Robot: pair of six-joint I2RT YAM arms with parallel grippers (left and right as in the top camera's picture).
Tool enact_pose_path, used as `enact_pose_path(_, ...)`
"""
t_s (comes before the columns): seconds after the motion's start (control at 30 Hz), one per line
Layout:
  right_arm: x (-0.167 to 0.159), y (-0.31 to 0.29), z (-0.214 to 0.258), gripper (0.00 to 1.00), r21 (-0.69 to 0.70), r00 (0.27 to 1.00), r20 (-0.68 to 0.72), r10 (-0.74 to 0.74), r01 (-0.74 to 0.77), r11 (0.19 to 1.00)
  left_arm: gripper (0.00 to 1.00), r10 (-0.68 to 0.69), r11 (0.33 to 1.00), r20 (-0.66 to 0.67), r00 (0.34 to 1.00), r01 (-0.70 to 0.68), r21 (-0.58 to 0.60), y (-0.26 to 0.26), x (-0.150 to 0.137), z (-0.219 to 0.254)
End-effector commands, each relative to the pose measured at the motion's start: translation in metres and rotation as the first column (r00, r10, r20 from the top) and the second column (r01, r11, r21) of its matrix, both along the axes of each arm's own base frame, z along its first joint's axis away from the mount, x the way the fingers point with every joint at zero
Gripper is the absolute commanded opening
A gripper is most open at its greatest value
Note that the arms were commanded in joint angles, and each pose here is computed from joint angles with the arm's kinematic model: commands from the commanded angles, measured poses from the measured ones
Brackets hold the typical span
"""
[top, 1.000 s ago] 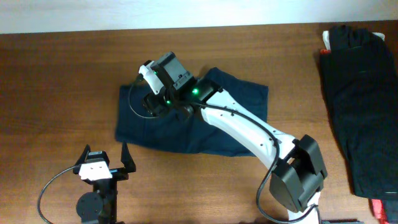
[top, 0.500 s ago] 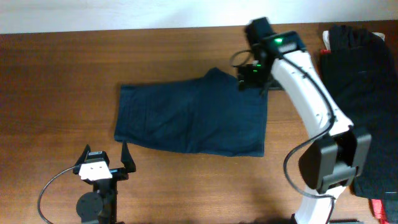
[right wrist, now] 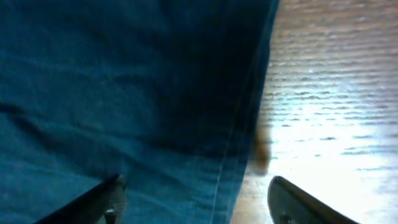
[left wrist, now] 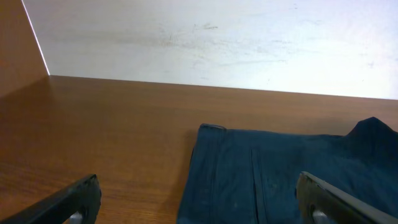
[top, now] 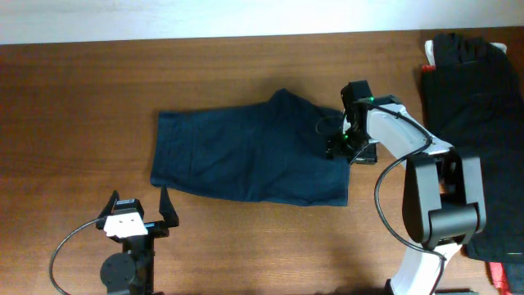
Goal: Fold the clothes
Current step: 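Release the shorts and retract the right gripper to the right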
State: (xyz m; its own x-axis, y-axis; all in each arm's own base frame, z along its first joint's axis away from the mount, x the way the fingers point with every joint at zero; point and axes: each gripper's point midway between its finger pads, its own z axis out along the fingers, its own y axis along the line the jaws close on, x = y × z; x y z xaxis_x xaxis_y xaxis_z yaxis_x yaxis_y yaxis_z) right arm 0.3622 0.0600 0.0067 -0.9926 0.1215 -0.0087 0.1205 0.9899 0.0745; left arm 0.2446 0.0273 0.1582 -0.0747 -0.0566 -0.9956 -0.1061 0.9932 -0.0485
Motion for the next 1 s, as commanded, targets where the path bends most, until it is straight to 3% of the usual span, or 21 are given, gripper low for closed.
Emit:
enact_pose_path(0.0,-0.001,-0.002,-0.004,0.69,0.011,1.0,0.01,-0.028,0.028,1.0,0.99,0.0,1.0,-0.002,1.0,0.0,-0.006,0.0,0.0,-0.003)
enact_pose_path(0.07,-0.002,-0.002,-0.011,0.61,0.009,0.999,0.019,-0.047,0.047,0.999,0.99,0.0,1.0,-0.002,1.0,0.0,-0.006,0.0,0.0,-0.003)
enact_pose_path(0.13,-0.001,-0.002,-0.015,0.45,0.012,0.998,0.034,-0.05,0.05,0.999,0.99,0.0,1.0,-0.002,1.0,0.0,-0.006,0.0,0.0,-0.003)
enact_pose_path(0.2,0.007,-0.001,-0.015,0.21,0.016,0.997,0.065,-0.05,0.049,0.999,0.99,0.0,1.0,-0.002,1.0,0.0,-0.006,0.0,0.0,-0.003)
enact_pose_path(0.23,0.015,-0.002,-0.014,0.04,0.015,0.994,0.096,-0.052,0.051,0.999,0.99,0.0,1.0,-0.002,1.0,0.0,-0.006,0.0,0.0,-0.003)
enact_pose_path(0.47,0.041,-0.024,-0.009,0.05,-0.108,0.975,0.216,-0.056,0.081,0.991,0.99,0.0,1.0,-0.002,1.0,0.0,-0.006,0.0,0.0,-0.003)
enact_pose_path(0.53,0.049,-0.029,-0.004,0.08,-0.136,0.97,0.241,-0.041,0.076,0.988,0.99,0.0,1.0,-0.002,1.0,0.0,-0.006,0.0,0.0,-0.003)
enact_pose_path(0.57,0.05,-0.028,0.0,0.31,-0.139,0.971,0.236,-0.019,0.053,0.989,0.99,0.0,1.0,-0.002,1.0,0.0,-0.006,0.0,0.0,-0.003)
enact_pose_path(0.6,0.051,-0.028,0.004,0.68,-0.14,0.973,0.231,-0.019,0.053,0.989,0.99,0.0,1.0,-0.002,1.0,0.0,-0.006,0.0,0.0,-0.003)
enact_pose_path(0.63,0.053,-0.028,0.011,0.97,-0.145,0.974,0.226,-0.005,0.038,0.989,0.99,0.0,1.0,-0.002,1.0,0.0,-0.006,0.0,0.0,-0.003)
enact_pose_path(0.77,0.073,-0.028,0.066,0.99,-0.16,0.97,0.243,-0.005,0.045,0.986,0.99,0.0,1.0,-0.002,1.0,0.0,-0.006,0.0,0.0,-0.003)
enact_pose_path(0.97,0.096,-0.097,0.152,0.99,-0.375,0.932,0.357,-0.064,0.205,0.904,0.99,0.0,1.0,-0.002,1.0,0.0,-0.006,0.0,0.0,-0.003)
